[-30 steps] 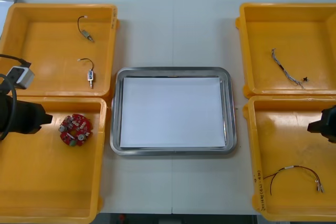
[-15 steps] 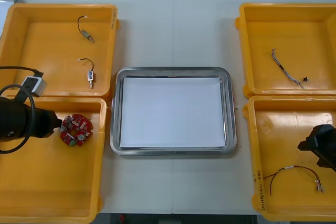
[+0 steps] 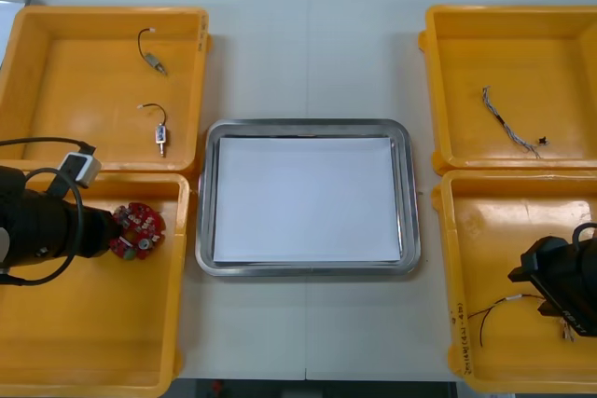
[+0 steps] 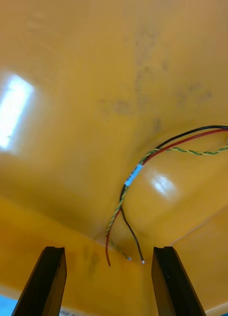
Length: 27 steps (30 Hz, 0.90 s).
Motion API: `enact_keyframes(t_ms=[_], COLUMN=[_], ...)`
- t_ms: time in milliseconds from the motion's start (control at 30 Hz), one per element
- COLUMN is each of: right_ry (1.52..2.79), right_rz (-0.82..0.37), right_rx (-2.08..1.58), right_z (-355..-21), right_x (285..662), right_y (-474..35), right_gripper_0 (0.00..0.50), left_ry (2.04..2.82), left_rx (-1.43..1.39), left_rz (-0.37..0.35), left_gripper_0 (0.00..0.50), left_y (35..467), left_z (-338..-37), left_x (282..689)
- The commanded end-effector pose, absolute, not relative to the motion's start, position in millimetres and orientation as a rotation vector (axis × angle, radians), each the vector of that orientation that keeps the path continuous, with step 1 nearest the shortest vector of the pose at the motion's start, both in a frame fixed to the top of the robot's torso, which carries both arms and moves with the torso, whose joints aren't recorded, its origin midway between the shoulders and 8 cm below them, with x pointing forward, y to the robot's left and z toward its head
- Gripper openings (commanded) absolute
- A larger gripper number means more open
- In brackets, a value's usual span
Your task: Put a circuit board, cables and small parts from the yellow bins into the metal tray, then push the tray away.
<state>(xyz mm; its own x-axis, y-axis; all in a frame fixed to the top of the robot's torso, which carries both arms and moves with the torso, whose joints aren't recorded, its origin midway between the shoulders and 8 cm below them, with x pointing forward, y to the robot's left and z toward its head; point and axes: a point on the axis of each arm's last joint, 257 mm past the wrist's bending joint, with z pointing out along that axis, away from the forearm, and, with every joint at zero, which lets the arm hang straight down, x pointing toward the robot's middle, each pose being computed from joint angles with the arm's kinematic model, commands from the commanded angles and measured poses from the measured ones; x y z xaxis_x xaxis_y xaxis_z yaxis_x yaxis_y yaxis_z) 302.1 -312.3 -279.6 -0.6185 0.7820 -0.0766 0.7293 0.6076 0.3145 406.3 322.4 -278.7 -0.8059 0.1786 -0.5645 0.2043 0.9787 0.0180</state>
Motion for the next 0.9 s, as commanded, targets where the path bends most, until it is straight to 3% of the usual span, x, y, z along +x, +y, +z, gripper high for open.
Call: enact_keyframes(t_ms=[33, 233, 433, 900], right_ry=[2.649, 2.618, 2.553, 2.494], right_rz=[0.36, 0.366, 0.291, 0.337], right_rx=[1.334, 1.384, 1.395, 1.451], right_z=[-300.3, -310.5, -318.5, -336.7], right_x=[286.6, 291.8, 303.5, 311.8], right_y=[-307.2, -304.2, -305.3, -299.2], right_gripper_0=[0.5, 0.5, 0.5, 0.5], left_ry=[2.516, 2.513, 2.5, 2.488], left_rx=[0.276, 0.268, 0.26, 0.277], left_rz=[-0.038, -0.046, -0.056, -0.048], left_gripper_0=[0.5, 0.5, 0.5, 0.5], left_y=[322.3, 320.3, 316.8, 308.0], left_z=[-282.0, -281.5, -279.0, -278.8], left_x=[409.6, 411.5, 417.2, 424.9])
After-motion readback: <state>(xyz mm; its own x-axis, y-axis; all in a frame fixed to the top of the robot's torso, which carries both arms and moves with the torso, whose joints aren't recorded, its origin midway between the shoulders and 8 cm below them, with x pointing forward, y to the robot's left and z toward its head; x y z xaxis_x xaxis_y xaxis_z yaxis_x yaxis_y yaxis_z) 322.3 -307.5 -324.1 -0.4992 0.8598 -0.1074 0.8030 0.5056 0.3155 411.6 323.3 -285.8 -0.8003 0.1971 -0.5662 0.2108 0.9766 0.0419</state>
